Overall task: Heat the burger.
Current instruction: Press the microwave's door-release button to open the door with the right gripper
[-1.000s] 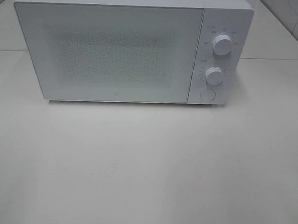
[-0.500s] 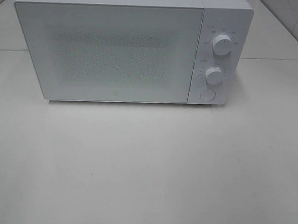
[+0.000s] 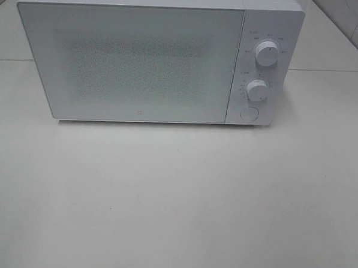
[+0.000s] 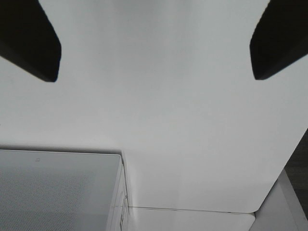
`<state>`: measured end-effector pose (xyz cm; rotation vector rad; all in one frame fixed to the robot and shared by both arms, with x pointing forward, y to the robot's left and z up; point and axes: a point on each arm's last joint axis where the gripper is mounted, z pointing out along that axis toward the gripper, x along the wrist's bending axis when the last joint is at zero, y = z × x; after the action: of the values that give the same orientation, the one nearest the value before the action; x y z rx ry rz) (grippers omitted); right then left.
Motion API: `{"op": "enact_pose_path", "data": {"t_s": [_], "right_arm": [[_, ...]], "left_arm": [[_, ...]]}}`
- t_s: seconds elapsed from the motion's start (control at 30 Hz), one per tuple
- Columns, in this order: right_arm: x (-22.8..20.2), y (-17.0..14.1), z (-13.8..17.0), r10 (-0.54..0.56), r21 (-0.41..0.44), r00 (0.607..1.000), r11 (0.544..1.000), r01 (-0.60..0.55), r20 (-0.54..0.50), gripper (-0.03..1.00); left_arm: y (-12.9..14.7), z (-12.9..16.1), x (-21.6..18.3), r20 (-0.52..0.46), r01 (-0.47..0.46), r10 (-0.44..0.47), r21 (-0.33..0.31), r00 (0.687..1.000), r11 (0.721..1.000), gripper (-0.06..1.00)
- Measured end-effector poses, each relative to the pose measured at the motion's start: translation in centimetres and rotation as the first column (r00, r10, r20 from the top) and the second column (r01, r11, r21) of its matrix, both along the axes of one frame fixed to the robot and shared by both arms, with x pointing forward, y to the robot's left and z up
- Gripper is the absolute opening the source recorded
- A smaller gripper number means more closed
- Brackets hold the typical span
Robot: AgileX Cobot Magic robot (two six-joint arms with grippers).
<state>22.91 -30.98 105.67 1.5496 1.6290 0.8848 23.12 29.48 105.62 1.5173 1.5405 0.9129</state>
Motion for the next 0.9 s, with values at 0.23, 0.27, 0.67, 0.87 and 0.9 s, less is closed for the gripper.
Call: {"op": "enact_pose_path", "data": {"t_s": [0.23,0.27,0.67,0.87,0.9], "right_arm": [[0.34,0.24,-0.73,-0.077,-0.004,0.996,0.997,0.077,0.047,0.76],[0.42,0.28,-0.77,-0.077,-0.003,0.996,0.997,0.077,0.050,0.76],[0.44,0.30,-0.74,-0.080,-0.004,0.995,0.997,0.080,0.054,0.76],[0.44,0.30,-0.74,-0.079,-0.005,0.995,0.997,0.079,0.054,0.76],[0.44,0.30,-0.74,-0.079,-0.005,0.995,0.997,0.079,0.054,0.76]], "left_arm": [[0.00,0.00,0.00,0.000,0.000,0.000,0.000,1.000,1.000,0.99],[0.00,0.00,0.00,0.000,0.000,0.000,0.000,1.000,1.000,0.99],[0.00,0.00,0.00,0.000,0.000,0.000,0.000,1.000,1.000,0.99],[0.00,0.00,0.00,0.000,0.000,0.000,0.000,1.000,1.000,0.99],[0.00,0.00,0.00,0.000,0.000,0.000,0.000,1.000,1.000,0.99]]}}
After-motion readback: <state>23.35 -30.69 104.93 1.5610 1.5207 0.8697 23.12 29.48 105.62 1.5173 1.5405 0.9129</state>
